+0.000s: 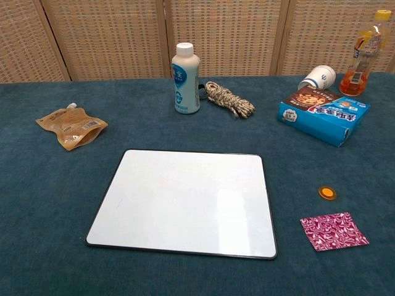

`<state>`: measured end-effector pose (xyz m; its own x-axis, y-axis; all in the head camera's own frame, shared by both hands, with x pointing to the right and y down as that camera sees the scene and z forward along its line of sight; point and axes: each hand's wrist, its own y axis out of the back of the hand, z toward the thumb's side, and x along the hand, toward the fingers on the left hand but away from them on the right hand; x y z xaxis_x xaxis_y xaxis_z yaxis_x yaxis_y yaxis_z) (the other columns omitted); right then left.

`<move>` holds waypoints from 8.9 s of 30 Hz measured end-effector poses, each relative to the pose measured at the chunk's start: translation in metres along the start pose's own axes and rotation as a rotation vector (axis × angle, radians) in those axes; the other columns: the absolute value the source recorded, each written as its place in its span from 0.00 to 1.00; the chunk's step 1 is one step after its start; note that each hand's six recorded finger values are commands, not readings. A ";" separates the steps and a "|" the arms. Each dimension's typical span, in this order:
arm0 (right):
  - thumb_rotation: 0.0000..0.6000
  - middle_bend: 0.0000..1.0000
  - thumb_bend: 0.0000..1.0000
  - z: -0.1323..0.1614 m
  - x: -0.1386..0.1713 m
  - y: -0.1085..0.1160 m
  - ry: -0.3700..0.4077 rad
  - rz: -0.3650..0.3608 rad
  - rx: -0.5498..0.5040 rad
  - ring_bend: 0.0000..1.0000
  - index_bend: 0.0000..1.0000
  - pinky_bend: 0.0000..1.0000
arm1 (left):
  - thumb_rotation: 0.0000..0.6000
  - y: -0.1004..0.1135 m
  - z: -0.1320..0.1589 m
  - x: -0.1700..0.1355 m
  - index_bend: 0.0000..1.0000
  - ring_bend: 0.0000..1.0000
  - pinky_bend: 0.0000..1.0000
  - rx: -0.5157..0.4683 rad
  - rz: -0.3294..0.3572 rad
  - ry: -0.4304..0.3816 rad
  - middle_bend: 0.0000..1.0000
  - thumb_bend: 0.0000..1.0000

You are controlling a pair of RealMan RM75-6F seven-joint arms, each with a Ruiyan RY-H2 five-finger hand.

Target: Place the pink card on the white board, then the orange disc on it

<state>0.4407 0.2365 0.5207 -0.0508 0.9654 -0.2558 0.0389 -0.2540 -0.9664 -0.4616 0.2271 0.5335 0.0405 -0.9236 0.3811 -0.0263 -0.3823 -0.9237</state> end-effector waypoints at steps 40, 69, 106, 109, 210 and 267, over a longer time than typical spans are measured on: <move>1.00 0.00 0.11 0.153 -0.043 -0.126 0.579 0.549 0.144 0.00 0.27 0.00 | 1.00 -0.008 -0.005 0.015 0.00 0.00 0.00 0.016 -0.043 0.038 0.00 0.00; 1.00 0.00 0.14 0.173 -0.043 -0.171 0.529 0.606 0.198 0.00 0.31 0.00 | 1.00 -0.011 -0.004 0.016 0.00 0.00 0.00 0.022 -0.052 0.043 0.00 0.00; 1.00 0.00 0.26 0.251 -0.091 -0.122 0.529 0.536 -0.010 0.00 0.50 0.00 | 1.00 -0.017 -0.014 0.025 0.00 0.00 0.00 0.012 -0.089 0.081 0.00 0.00; 1.00 0.00 0.26 0.268 -0.099 -0.122 0.528 0.547 -0.027 0.00 0.50 0.00 | 1.00 -0.018 -0.016 0.028 0.00 0.00 0.00 0.010 -0.097 0.088 0.00 0.00; 1.00 0.00 0.34 0.172 -0.097 -0.194 0.331 0.545 0.114 0.00 0.43 0.00 | 1.00 -0.027 -0.008 0.032 0.00 0.00 0.00 0.024 -0.139 0.072 0.00 0.00; 1.00 0.00 0.39 0.352 -0.107 -0.179 0.486 0.552 0.065 0.00 0.52 0.00 | 1.00 -0.031 -0.019 0.042 0.00 0.00 0.00 0.006 -0.173 0.117 0.00 0.00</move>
<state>0.0878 0.1580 0.7125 0.4074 0.6093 -0.6803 -0.1294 -0.6989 -0.7034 -0.4782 0.1994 0.5793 -0.0724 -0.8415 0.5354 -0.0228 -0.5352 -0.8444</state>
